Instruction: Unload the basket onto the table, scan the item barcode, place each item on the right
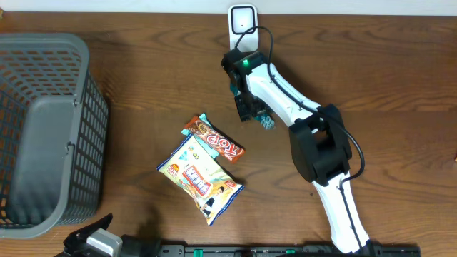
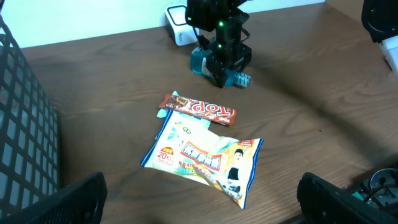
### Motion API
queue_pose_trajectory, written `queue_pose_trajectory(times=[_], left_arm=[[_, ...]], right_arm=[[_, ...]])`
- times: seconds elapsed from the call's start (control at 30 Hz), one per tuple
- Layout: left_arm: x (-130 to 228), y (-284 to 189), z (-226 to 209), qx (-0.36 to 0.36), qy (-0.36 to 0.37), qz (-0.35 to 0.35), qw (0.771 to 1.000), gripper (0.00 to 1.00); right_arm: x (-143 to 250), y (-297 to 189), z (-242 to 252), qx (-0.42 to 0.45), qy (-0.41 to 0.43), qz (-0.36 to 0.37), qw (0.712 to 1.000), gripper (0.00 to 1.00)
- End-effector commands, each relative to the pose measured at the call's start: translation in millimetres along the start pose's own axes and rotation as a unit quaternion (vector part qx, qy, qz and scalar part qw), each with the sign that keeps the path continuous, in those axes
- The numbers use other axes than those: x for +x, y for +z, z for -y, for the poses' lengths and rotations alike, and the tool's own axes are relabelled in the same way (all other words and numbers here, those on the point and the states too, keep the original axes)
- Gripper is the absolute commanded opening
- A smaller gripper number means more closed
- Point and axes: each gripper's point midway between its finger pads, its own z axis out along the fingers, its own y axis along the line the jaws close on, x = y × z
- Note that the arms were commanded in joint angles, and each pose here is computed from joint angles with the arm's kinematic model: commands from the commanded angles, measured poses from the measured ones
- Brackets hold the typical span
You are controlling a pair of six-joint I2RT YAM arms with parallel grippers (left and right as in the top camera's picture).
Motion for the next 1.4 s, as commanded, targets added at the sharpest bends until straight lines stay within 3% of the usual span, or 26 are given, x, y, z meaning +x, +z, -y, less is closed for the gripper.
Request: queue_pose_trajectory(times=[0.0,0.17,0.3,0.37,0.7,0.87,1.0,1.17,1.37], left_arm=[[-1.5,-1.5,2.3,0.006,0.003,0.005,1.000,0.98],[-1.5,-1.5,2.4,0.006,0.003,0.005,1.000,0.98],[-1.5,-1.5,2.3,0.006,0.003,0.005,1.000,0.98],[-1.5,-1.5,2.3,0.006,0.003,0.005,1.000,0.98],[-1.5,-1.5,2.3,0.006,0.003,0.005,1.000,0.98],[-1.5,-1.5,2.3,0.006,0.003,0.005,1.000,0.98],[-1.5,-1.5,2.4,0.006,0.003,0.005,1.000,0.98],[-1.5,-1.5,2.3,0.006,0.003,0.005,1.000,0.98],[-1.5,-1.5,2.3,0.006,0.003,0.005,1.000,0.98]], right_arm=[[20.5,29.2,2.0,0.016,-0.007,-0.052,0.999,0.62],[16.5,23.8,3.1,0.013,-0.006,-0.044,0.999,0.64],[12.7,11.2,5.2,0.009,-0.003,-0.034,0.999,0.80],[11.4,-1.3,8.3,0.007,0.000,-0.028,1.000,0.83],[11.1,-117.2,21.6,-0.064,0.009,0.070,0.995,0.99],[11.0,-167.0,34.0,-0.107,0.006,0.132,0.985,0.99],[17.4,-173.7,30.7,-0.152,-0.050,0.128,0.979,0.99],[51.1,-195.9,-2.2,-0.326,-0.133,0.084,0.932,0.99],[74.7,-201.9,44.2,-0.286,-0.082,0.058,0.953,0.99]])
